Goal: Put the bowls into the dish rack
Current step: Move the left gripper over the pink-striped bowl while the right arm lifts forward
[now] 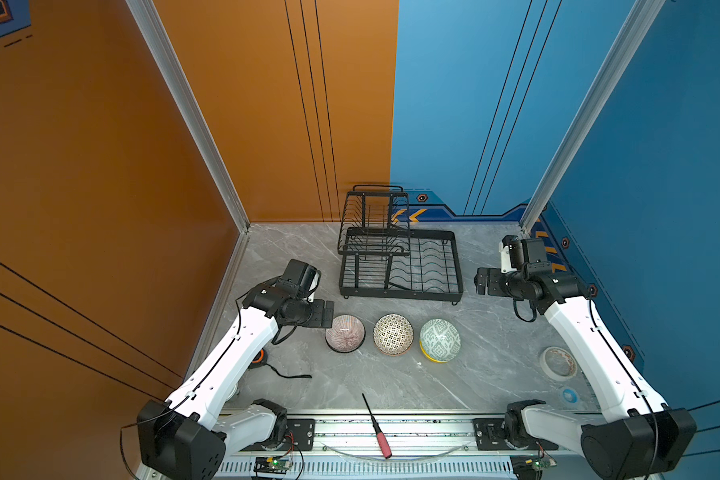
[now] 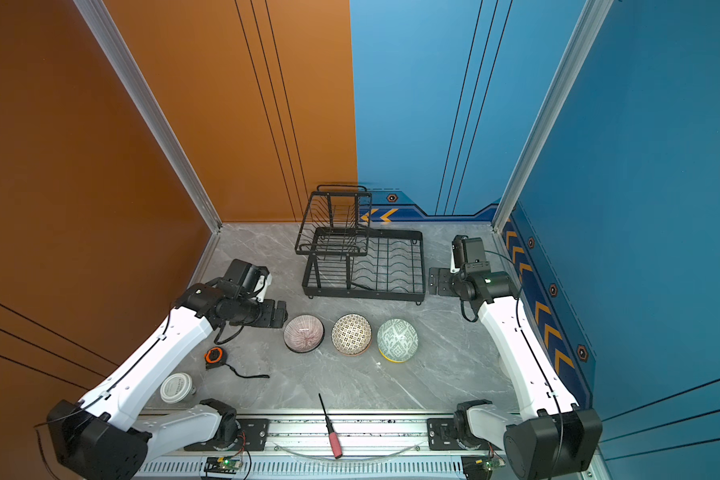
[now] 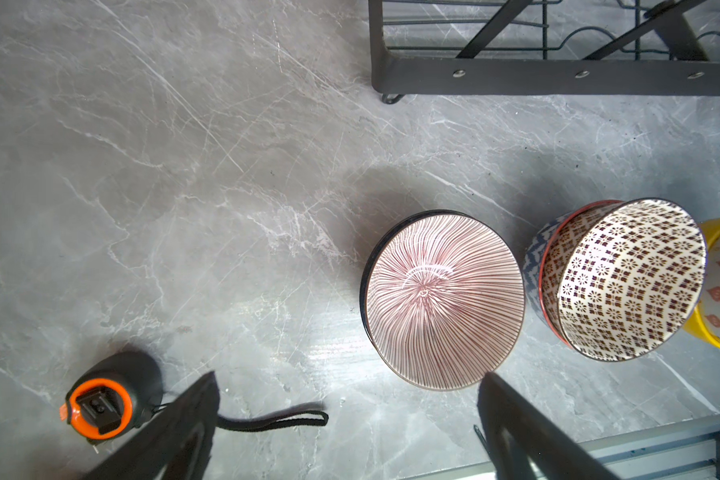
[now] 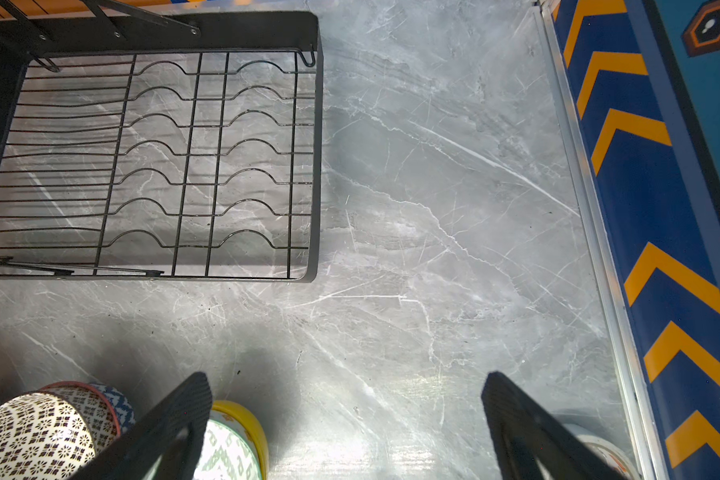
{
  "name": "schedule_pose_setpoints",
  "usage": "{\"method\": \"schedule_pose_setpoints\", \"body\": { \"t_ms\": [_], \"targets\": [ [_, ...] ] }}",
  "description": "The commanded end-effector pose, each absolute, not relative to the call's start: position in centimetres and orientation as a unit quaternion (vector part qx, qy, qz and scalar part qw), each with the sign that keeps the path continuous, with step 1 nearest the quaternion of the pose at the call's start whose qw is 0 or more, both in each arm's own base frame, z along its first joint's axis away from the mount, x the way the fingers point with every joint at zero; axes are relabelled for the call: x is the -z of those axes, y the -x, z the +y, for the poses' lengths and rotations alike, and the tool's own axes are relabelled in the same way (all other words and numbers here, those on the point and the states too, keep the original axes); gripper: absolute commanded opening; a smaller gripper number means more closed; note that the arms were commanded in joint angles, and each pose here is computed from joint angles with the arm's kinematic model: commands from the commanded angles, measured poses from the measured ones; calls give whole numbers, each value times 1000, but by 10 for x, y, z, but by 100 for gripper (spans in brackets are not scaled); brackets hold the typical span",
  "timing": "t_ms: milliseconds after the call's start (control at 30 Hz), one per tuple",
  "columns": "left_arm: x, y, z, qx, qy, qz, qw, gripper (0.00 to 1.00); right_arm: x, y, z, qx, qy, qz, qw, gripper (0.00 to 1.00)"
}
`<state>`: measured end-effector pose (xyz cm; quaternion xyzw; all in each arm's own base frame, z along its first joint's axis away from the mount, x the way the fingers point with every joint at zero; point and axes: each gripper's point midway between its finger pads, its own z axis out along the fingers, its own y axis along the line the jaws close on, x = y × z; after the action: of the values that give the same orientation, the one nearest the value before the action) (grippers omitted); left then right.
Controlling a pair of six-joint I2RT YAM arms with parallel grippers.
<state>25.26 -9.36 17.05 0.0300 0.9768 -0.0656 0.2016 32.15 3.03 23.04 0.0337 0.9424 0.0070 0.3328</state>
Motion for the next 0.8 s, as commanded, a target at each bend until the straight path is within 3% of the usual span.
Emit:
{"method": "schedule_pose_setpoints", "body": {
  "t_ms": [0,533,767],
  "targets": [
    [-166,-243,-95,68,-30,980,187,98,-226,-321,35,-10,-22,945,327,100],
    [-141,-226,-104,89,-18,986,137,100,-222,-325,40,-14,-14,947,320,100],
    [-124,-230,-106,88,10,987,136,83,-221,-327,42,-11,-9,948,318,100]
  ]
}}
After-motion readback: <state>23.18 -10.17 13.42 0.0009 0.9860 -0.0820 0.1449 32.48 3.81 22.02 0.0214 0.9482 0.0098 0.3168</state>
